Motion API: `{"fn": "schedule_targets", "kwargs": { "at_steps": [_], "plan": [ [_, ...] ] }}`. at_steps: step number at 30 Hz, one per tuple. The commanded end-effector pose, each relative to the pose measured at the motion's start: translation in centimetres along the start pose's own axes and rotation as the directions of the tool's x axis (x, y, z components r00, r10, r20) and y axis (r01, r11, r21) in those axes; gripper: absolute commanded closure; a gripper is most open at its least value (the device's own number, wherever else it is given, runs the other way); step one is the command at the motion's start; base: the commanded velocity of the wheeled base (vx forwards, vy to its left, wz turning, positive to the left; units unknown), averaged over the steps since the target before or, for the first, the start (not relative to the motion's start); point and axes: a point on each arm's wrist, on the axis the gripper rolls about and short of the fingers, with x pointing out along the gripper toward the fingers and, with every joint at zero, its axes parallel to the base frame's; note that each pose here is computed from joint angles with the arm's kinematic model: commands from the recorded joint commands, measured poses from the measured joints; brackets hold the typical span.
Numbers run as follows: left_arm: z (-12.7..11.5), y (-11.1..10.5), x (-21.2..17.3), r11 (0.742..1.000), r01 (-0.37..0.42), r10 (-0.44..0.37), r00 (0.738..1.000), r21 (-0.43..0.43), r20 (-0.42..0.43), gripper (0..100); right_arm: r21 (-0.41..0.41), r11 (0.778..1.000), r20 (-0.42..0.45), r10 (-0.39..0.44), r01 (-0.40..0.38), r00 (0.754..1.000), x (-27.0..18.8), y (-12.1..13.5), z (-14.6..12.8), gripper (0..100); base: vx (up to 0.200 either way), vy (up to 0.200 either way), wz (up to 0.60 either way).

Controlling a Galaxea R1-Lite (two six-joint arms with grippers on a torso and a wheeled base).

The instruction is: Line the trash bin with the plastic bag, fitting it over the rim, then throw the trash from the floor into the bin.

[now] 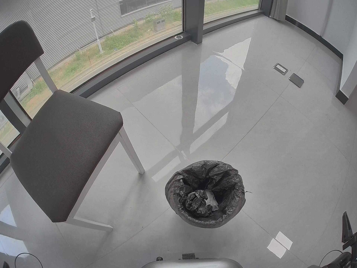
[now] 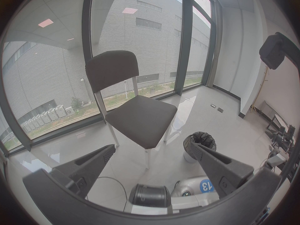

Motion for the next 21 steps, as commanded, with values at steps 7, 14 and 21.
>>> {"fn": "schedule_targets", "kwargs": {
  "at_steps": [7, 14, 21],
  "plan": [
    [-6.5, 0.2, 13.3, 0.996, -0.006, -0.019, 0.963, 0.093, 0.27, 0, 0.078, 0.997, -0.005, -0.006, 0.007, 1.0, 0.1, 0.0, -0.4, 0, 0.0, 0.0, 0.0],
    [-7.7, 0.1, 13.4, 0.992, 0.065, -0.079, 0.989, 0.112, 0.126, 0, 0.033, 0.999, -0.008, 0.02, -0.02, 1.0, 0.1, 0.1, -0.5, 0, 0.0, 0.0, 0.0],
    [-7.7, 0.1, 13.4, 0.993, 0.059, -0.072, 0.989, 0.101, 0.13, 0, 0.022, 0.997, -0.007, 0.078, -0.078, 0.997, 0.1, 0.2, -0.5, 0, 0.0, 0.0, 0.0]
  ]
}}
